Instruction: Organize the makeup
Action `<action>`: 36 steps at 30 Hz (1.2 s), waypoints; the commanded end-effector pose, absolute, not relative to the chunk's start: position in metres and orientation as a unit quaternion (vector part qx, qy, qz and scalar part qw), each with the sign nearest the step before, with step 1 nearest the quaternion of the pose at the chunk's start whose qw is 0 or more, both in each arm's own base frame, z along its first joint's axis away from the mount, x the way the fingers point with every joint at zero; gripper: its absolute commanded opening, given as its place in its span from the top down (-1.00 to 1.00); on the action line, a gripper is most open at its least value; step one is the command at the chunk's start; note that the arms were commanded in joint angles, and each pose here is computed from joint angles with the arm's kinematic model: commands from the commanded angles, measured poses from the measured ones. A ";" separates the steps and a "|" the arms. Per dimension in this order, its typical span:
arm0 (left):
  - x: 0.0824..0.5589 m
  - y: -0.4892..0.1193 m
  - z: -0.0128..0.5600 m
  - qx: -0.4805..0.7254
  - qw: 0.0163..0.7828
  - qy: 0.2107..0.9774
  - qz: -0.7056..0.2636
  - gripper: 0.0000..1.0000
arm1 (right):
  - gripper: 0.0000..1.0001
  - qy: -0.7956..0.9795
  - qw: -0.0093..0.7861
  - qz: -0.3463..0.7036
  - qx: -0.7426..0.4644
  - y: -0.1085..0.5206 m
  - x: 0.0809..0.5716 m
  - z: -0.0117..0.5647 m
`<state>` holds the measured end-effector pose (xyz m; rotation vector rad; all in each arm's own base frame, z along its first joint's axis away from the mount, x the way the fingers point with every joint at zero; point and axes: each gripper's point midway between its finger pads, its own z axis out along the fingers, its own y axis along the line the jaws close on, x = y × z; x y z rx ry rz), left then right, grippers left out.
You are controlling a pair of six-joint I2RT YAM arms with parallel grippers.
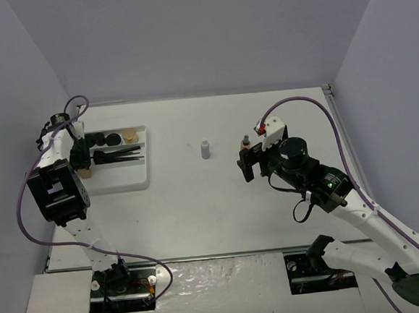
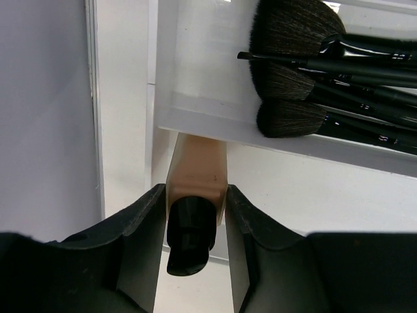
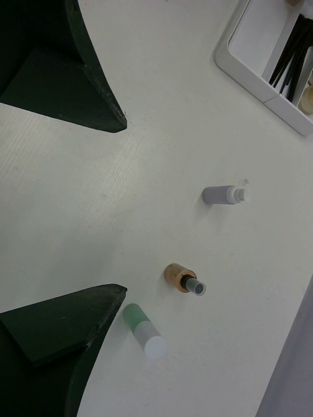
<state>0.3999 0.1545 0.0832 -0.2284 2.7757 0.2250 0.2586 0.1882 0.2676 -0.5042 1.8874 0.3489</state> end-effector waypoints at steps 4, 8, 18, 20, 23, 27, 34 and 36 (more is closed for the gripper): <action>0.415 0.160 0.103 -0.079 0.216 0.970 0.079 0.35 | -1.00 0.770 0.580 0.173 -0.200 0.196 0.265 0.301; 0.414 0.160 0.101 -0.081 0.215 0.970 0.075 0.10 | -1.00 0.772 0.578 0.176 -0.198 0.197 0.264 0.301; 0.417 0.160 0.127 -0.088 0.236 0.965 0.074 -0.40 | -1.00 0.769 0.581 0.178 -0.196 0.198 0.265 0.306; 0.418 0.154 0.144 -0.089 0.252 0.961 0.066 -0.54 | -1.00 0.769 0.581 0.179 -0.198 0.199 0.265 0.307; 0.427 0.140 0.187 -0.090 0.307 0.946 0.049 -0.73 | -1.00 0.768 0.582 0.179 -0.198 0.199 0.267 0.309; 0.436 0.096 0.238 -0.059 0.366 0.929 0.014 -0.89 | -1.00 0.766 0.585 0.177 -0.197 0.199 0.268 0.311; 0.442 -0.046 0.294 0.057 0.435 0.895 -0.077 -0.94 | -1.00 0.761 0.596 0.180 -0.185 0.195 0.266 0.313; 0.438 -0.101 0.297 0.111 0.433 0.888 -0.110 -0.94 | -1.00 0.759 0.599 0.180 -0.181 0.192 0.264 0.314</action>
